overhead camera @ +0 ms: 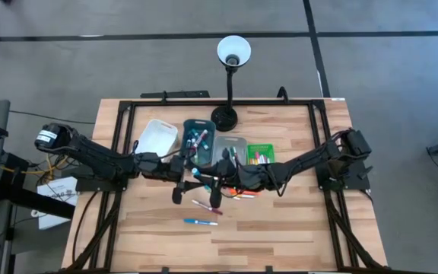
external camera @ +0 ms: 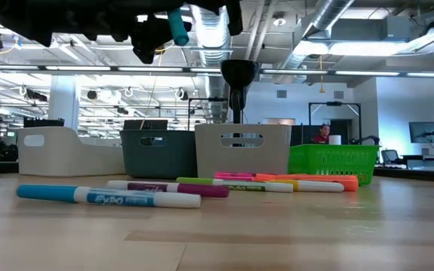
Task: Pick & Place Markers
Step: Put the large blue highlighter pen into the white bin
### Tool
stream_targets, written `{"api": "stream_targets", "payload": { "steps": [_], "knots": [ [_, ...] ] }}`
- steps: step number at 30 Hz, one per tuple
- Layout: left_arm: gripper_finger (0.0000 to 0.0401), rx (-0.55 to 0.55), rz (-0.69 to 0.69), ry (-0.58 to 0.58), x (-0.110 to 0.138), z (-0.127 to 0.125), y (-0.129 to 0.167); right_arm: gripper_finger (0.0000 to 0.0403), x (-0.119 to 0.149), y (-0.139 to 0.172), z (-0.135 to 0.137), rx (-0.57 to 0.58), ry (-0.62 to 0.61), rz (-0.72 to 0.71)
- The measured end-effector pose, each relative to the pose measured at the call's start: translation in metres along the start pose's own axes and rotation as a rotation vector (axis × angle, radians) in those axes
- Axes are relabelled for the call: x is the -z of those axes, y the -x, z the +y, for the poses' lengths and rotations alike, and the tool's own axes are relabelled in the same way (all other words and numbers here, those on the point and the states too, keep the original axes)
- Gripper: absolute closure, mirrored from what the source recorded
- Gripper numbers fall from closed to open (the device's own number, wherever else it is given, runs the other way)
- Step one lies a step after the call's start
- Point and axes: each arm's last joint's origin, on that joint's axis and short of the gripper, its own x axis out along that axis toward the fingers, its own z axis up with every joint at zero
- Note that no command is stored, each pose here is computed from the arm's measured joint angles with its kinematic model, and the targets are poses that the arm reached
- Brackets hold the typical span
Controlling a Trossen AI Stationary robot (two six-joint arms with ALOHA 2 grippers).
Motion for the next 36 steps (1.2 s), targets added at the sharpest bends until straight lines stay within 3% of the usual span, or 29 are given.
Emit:
{"api": "stream_targets", "payload": {
  "steps": [4, 12, 18, 27, 30, 36],
  "knots": [
    [0.0215, 0.025, 0.001, 0.003, 0.0, 0.001, 0.0, 0.0336, -0.002, -0.003, -0.006, 0.006, 0.014, -0.005],
    [0.0337, 0.024, 0.004, 0.009, 0.0, 0.003, -0.001, 0.0335, -0.004, -0.004, -0.008, 0.007, 0.065, -0.023],
    [0.0337, 0.013, 0.006, 0.048, 0.0, 0.006, -0.001, 0.032, -0.004, -0.004, -0.008, 0.01, 0.069, -0.02],
    [0.0324, -0.05, 0.066, 0.07, 0.006, 0.008, 0.0, 0.022, -0.021, 0.024, 0.004, 0.075, 0.205, 0.046],
    [0.0332, -0.127, 0.105, 0.062, 0.003, 0.012, 0.007, 0.0187, -0.024, 0.043, 0.011, 0.102, 0.222, 0.132],
    [0.0323, -0.507, 0.23, 0.011, -0.01, 0.034, 0.048, 0.0158, -0.014, 0.078, 0.028, 0.073, 0.098, 0.328]
  ]
}}
